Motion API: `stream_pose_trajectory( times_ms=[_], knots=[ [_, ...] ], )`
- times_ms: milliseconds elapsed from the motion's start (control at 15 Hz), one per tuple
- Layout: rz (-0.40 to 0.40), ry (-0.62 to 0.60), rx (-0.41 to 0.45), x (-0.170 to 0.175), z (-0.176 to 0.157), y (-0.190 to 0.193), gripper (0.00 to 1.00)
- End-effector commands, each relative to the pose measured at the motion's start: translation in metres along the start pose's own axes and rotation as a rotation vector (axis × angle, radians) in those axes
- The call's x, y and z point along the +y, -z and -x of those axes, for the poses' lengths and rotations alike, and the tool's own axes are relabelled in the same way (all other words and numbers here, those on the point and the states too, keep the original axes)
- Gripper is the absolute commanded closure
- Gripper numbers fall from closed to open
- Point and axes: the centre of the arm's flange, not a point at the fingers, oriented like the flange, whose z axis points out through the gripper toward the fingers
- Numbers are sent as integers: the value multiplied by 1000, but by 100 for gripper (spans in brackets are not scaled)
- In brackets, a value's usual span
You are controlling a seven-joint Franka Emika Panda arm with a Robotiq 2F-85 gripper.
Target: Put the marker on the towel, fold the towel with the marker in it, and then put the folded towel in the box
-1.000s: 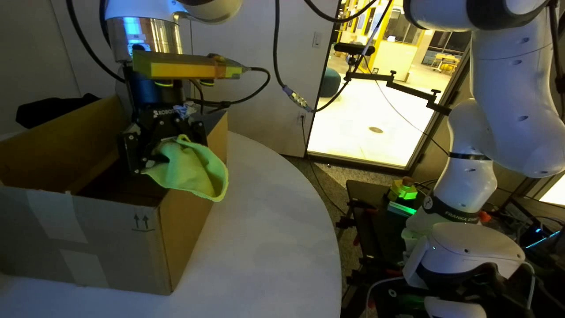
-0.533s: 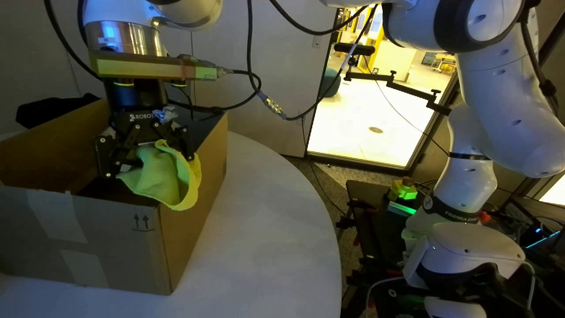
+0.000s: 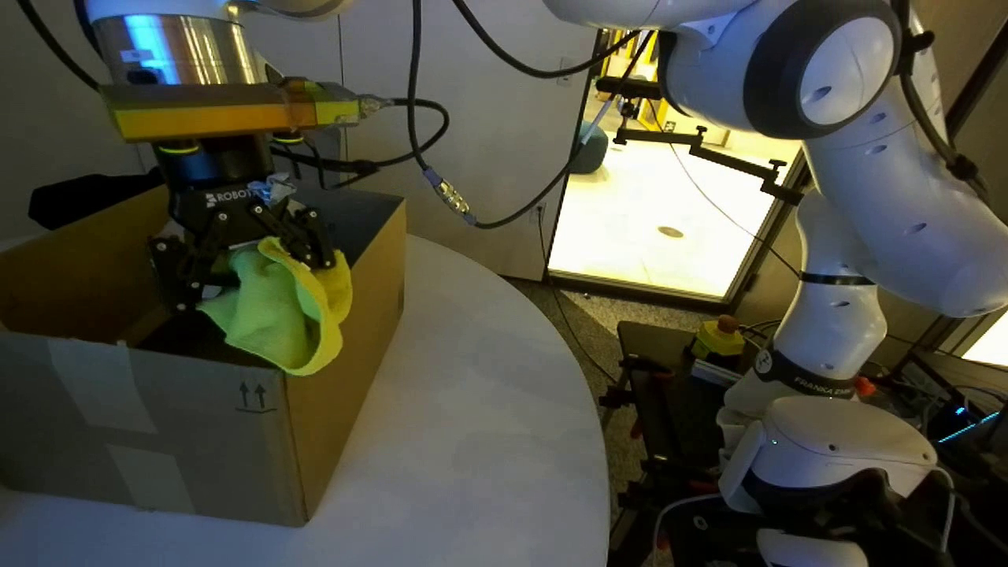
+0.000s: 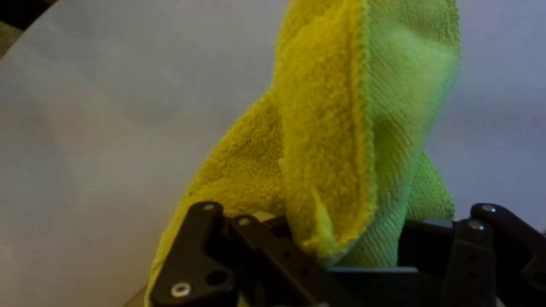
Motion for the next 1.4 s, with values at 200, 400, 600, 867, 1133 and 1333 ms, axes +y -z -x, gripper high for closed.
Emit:
stream_pose_trajectory(
  times_ms=[200,400,600,867,1133,1333],
  knots=[
    [151,135,178,-41,-20,28,99],
    [122,163,235,-45,-33,33,99],
    [37,178,296,-48,-46,42,99],
    [-19,129,366,-48,-73,42,71],
    [16,128,371,-36,-80,31,48],
    [27,139,367,-28,-65,32,25]
  ],
)
